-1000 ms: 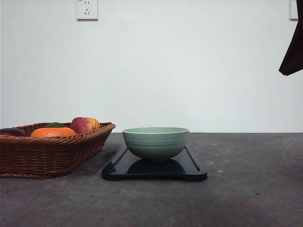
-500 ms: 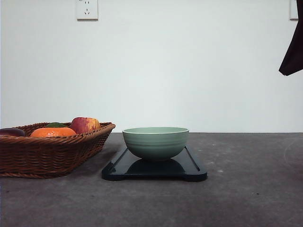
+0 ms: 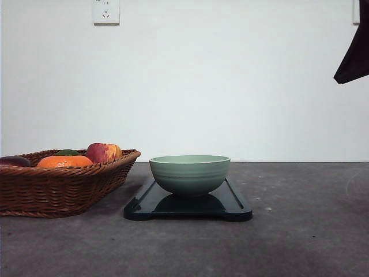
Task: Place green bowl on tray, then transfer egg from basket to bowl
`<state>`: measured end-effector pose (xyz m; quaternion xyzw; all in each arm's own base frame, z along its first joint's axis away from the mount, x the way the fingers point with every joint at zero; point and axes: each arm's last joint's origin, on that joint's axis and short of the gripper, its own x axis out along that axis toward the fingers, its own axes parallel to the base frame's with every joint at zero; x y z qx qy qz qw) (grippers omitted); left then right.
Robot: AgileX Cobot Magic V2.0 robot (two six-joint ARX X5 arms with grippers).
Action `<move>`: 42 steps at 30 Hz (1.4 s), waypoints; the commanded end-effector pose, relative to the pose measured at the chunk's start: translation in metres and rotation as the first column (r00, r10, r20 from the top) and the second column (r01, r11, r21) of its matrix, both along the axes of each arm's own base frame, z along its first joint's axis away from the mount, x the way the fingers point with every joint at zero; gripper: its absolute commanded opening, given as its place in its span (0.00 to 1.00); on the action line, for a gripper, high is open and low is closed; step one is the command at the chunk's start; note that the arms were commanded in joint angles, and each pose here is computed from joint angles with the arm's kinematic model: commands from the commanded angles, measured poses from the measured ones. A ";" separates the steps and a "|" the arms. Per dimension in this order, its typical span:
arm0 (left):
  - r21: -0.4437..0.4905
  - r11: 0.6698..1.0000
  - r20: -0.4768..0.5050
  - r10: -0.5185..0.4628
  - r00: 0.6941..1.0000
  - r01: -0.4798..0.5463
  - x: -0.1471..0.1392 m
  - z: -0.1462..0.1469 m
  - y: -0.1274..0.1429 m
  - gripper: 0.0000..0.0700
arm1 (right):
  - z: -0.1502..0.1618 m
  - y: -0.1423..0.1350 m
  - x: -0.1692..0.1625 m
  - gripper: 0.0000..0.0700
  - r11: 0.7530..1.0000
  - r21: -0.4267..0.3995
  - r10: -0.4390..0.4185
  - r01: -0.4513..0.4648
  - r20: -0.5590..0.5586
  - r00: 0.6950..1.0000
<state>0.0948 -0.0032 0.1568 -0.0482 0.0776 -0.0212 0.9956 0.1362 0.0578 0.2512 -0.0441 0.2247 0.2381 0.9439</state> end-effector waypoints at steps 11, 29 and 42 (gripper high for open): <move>0.005 1.000 -0.020 0.005 1.000 -0.005 0.001 -0.007 0.000 0.00 | -0.066 -0.040 -0.029 0.01 0.968 0.084 -0.251 0.237 0.309 0.917; 0.005 1.000 -0.023 0.005 1.000 -0.005 0.001 -0.007 0.000 0.00 | -0.090 -0.053 -0.039 0.01 0.924 0.158 -0.383 0.349 0.360 0.851; 0.005 1.000 -0.023 0.005 1.000 -0.005 0.001 -0.007 0.000 0.00 | -0.088 -0.053 -0.039 0.01 0.924 0.166 -0.383 0.345 0.378 0.843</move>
